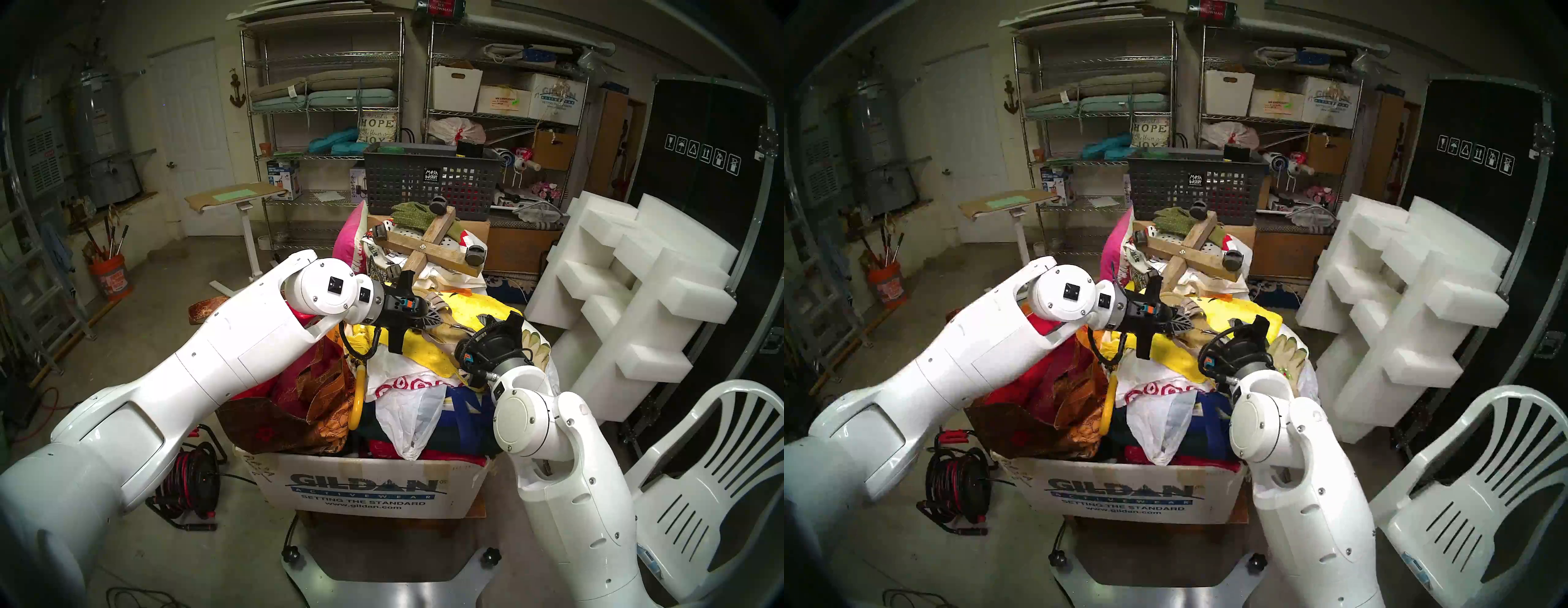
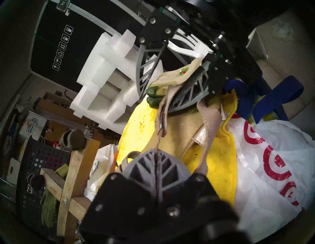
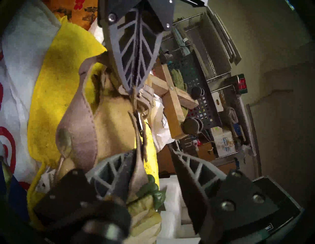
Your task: Unbuckle a shoe
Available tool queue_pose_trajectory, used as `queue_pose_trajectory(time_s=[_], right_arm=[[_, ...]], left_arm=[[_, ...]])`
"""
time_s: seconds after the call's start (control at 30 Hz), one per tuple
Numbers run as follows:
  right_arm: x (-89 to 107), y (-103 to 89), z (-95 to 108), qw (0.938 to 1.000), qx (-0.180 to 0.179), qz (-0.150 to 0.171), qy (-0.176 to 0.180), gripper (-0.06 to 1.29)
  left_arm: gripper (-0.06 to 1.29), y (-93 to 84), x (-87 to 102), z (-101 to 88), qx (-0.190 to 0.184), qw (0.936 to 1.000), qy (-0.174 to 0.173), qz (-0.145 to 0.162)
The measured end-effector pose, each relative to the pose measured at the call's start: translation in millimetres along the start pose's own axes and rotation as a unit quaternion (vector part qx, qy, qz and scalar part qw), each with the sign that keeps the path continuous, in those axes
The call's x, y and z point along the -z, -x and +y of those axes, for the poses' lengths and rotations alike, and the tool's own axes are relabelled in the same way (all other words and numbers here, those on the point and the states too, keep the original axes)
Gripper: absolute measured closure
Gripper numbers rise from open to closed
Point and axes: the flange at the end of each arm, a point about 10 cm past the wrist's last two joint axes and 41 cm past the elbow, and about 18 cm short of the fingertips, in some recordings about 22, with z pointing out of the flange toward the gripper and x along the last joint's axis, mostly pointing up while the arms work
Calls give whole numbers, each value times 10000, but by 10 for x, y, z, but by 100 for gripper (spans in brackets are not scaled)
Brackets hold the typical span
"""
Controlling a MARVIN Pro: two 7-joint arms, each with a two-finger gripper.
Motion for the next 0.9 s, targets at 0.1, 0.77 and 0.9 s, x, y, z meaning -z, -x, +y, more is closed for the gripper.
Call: queue_pose_trajectory(time_s=[0.1,0.77,0.9], right_arm=[[39,-19,62,9998,-162,80,-102,64],[379,-37,221,9948,-534,642,-580,57],[392,-28,193,9938,-543,712,-653,77]], left_arm=[[126,3,7,0,-26,10000,-41,-21],[126,120,-24,-84,40,9993,-372,-4],[126,110,-68,-89,107,9992,-385,75]])
